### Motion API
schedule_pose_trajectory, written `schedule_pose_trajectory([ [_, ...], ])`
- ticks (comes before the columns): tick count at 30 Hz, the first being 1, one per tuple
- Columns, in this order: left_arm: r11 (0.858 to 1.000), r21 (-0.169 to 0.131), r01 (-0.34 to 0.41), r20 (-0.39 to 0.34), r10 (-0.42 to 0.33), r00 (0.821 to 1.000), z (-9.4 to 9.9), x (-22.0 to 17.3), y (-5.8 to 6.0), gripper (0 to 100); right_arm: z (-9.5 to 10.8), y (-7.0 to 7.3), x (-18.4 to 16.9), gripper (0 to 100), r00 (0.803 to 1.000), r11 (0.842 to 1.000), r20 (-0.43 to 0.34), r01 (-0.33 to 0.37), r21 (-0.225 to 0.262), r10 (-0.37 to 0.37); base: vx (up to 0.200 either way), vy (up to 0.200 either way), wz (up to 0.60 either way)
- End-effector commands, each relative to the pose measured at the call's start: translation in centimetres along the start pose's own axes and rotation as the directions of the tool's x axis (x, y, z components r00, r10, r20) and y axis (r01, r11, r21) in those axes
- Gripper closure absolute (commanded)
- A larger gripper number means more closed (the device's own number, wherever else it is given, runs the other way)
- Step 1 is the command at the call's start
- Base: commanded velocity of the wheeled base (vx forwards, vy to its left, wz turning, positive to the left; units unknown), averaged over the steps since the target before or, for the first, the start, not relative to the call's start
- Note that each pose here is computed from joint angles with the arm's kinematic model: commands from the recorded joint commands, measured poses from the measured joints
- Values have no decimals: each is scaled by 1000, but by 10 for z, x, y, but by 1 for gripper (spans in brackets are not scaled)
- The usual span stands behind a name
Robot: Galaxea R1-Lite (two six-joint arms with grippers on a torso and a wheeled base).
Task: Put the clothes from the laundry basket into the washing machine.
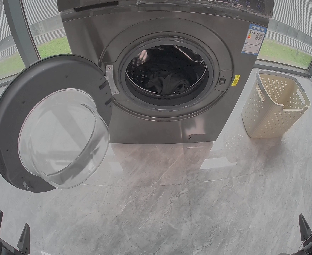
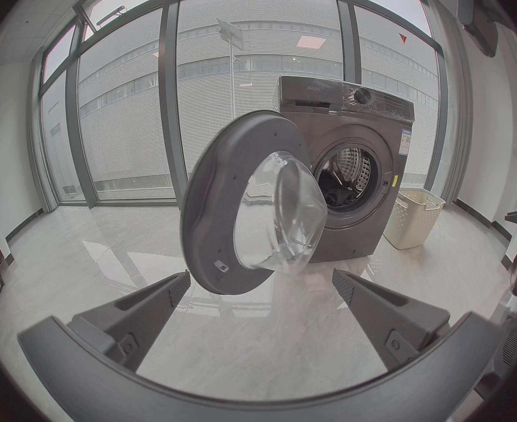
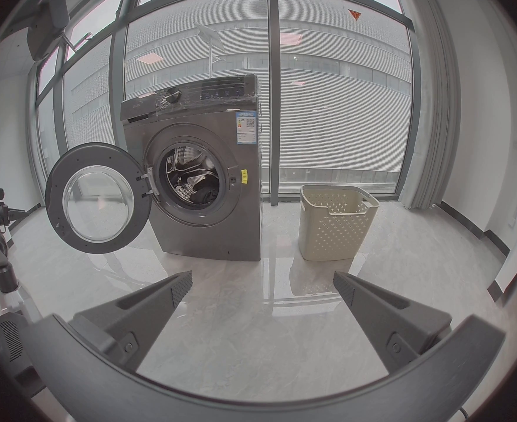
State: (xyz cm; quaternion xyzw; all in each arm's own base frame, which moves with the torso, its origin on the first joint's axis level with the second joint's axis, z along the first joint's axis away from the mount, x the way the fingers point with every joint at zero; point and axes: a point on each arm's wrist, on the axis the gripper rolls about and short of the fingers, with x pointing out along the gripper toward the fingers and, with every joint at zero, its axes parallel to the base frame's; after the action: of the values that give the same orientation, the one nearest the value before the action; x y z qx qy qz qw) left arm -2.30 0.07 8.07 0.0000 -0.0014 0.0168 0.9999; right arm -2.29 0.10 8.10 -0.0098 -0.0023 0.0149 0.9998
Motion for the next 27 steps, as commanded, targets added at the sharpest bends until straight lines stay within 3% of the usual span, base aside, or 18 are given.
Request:
schedule_pose_trajectory([
  [1, 1000, 0, 0, -9, 0, 1000, -5, 1, 0, 0, -5, 0, 0, 0, 1000, 1000, 0, 1, 0, -1, -200, 0, 0],
  [11, 1000, -3, 0, -9, 0, 1000, -5, 1, 0, 0, -5, 0, 0, 0, 1000, 1000, -1, -1, 1, 1, -200, 0, 0],
  [23, 1000, -1, 0, -9, 0, 1000, -5, 1, 0, 0, -5, 0, 0, 0, 1000, 1000, 0, 16, 3, -16, 0, 0, 300],
  [27, 1000, -1, 0, -9, 0, 1000, -5, 1, 0, 0, -5, 0, 0, 0, 1000, 1000, 0, 14, 3, -14, 0, 200, 0],
])
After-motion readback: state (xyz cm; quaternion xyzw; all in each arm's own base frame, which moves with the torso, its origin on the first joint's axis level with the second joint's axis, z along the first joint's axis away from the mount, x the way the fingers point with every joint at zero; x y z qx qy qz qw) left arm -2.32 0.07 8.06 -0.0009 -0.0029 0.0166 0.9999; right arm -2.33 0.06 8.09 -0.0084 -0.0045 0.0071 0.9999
